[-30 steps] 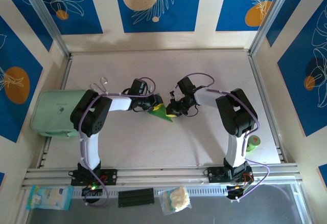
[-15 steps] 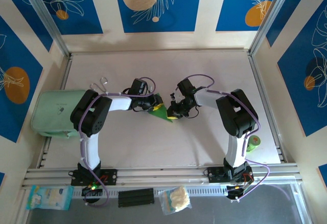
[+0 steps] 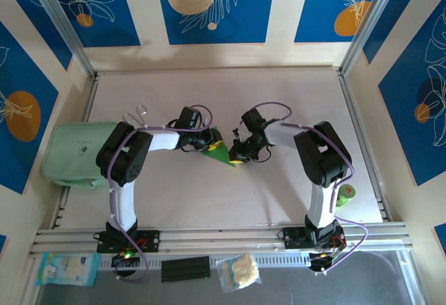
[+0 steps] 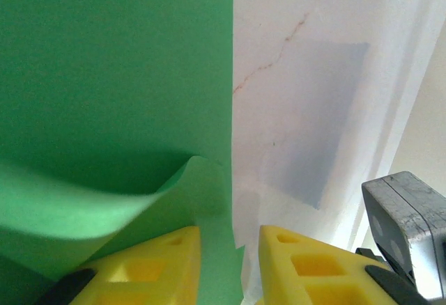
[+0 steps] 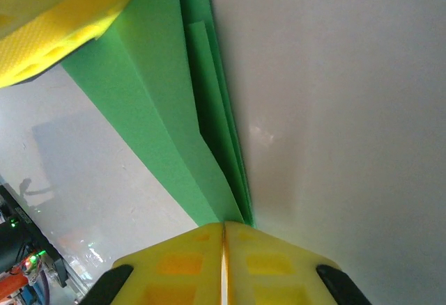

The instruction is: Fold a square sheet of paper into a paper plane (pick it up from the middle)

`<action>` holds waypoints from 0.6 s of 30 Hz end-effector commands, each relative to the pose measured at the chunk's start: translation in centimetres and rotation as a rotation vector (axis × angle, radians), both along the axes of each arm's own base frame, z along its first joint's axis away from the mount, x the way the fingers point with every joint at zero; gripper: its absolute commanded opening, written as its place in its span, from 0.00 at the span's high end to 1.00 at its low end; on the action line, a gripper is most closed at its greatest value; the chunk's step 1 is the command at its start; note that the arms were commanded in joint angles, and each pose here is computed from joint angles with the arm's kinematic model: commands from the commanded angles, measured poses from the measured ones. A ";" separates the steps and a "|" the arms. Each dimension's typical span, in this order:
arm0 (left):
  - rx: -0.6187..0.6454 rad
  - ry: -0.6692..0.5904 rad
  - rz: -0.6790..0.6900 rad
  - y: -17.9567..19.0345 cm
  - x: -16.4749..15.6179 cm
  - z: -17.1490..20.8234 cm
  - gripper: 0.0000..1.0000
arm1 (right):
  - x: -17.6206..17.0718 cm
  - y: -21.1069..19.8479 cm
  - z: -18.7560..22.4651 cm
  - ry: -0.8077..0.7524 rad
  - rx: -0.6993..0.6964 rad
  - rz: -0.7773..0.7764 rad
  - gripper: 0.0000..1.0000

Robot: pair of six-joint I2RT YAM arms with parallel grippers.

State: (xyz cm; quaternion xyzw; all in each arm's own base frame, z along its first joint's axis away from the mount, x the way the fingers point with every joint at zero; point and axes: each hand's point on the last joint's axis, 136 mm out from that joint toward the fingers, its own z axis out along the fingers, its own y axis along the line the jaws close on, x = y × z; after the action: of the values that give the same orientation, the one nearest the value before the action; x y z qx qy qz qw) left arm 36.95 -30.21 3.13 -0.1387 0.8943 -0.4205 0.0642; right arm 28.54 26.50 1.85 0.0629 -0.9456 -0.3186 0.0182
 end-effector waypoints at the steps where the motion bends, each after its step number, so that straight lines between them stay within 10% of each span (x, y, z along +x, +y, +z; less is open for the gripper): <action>1: 0.110 0.088 0.040 2.1 -0.7 -3.3 0.70 | -1.8 -1.0 -1.8 0.066 -0.056 0.017 0.89; 18: 0.154 0.128 0.051 2.9 -1.1 -4.2 0.70 | -4.8 -3.1 -1.9 0.114 -0.098 -0.009 0.90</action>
State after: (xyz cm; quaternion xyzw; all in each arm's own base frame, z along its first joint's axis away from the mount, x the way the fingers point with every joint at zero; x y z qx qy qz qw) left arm 36.75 -30.02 2.96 -0.1465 0.8998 -0.4076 0.0518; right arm 27.43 25.81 1.42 0.0649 -0.9458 -0.3180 0.0130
